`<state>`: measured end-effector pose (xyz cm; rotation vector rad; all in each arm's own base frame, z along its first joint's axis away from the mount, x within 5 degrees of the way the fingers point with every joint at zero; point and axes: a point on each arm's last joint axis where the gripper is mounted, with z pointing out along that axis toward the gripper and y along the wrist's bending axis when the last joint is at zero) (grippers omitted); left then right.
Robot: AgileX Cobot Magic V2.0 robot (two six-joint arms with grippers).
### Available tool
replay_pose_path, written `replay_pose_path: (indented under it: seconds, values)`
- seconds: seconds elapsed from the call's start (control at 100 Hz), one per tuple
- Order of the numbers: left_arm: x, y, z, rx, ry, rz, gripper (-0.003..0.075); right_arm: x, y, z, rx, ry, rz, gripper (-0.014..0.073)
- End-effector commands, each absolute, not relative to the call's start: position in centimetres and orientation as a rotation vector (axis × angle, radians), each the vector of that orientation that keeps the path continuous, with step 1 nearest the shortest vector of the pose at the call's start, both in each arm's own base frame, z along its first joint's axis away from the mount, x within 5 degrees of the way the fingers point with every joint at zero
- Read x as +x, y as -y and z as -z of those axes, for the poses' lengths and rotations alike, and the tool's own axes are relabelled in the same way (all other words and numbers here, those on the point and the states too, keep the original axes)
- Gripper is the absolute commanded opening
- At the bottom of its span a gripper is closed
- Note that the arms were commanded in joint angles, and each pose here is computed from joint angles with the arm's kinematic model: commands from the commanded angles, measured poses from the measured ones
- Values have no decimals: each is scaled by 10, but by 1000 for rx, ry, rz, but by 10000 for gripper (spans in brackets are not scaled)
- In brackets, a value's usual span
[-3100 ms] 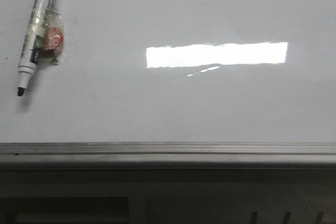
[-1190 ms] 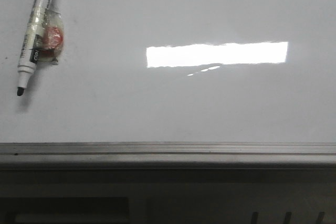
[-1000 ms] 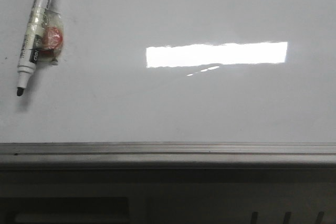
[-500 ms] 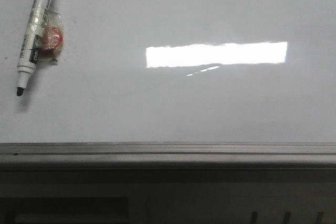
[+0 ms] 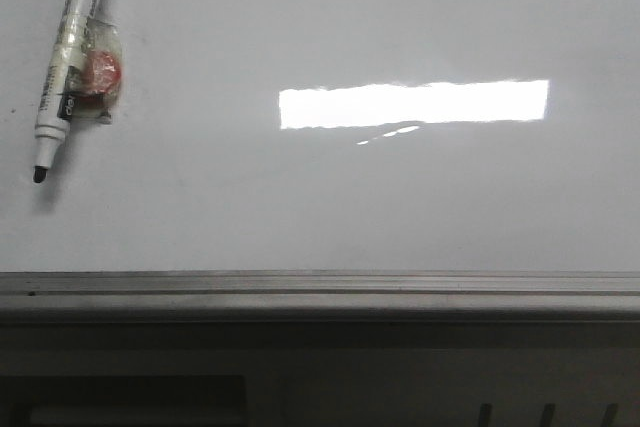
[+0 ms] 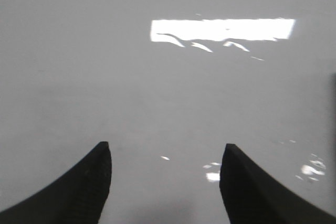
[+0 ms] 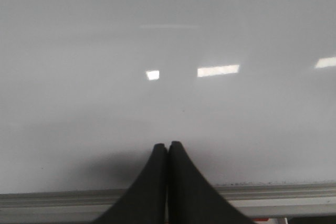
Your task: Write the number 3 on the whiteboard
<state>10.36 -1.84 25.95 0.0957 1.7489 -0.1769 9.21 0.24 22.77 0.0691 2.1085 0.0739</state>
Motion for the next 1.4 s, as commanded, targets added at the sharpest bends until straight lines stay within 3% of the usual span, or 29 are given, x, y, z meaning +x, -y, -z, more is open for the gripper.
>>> replay_pose_path:
  seconds: [0.0,0.17,0.41,1.1,1.19,1.3,1.39]
  values:
    - [107,32,-274,187,-1662,273,419,98,-2,-242,74,-2031,-72,-64]
    - [106,59,-272,350,-1655,456,419,98,-2,-242,74,-2031,-72,-64]
    - [109,87,-266,368,-1707,668,419,98,-2,-243,74,-2027,-72,-64]
    - [145,121,-238,346,-1838,650,395,98,-2,-243,74,-2023,-72,-64]
    - [147,122,-231,343,-1889,640,277,98,-2,-243,74,-2023,-72,-64]
    - [147,122,-229,335,-1908,638,-17,98,-2,-243,74,-2023,-72,-64]
    - [147,122,-229,342,-1906,635,-20,98,-2,-243,74,-2023,-72,-64]
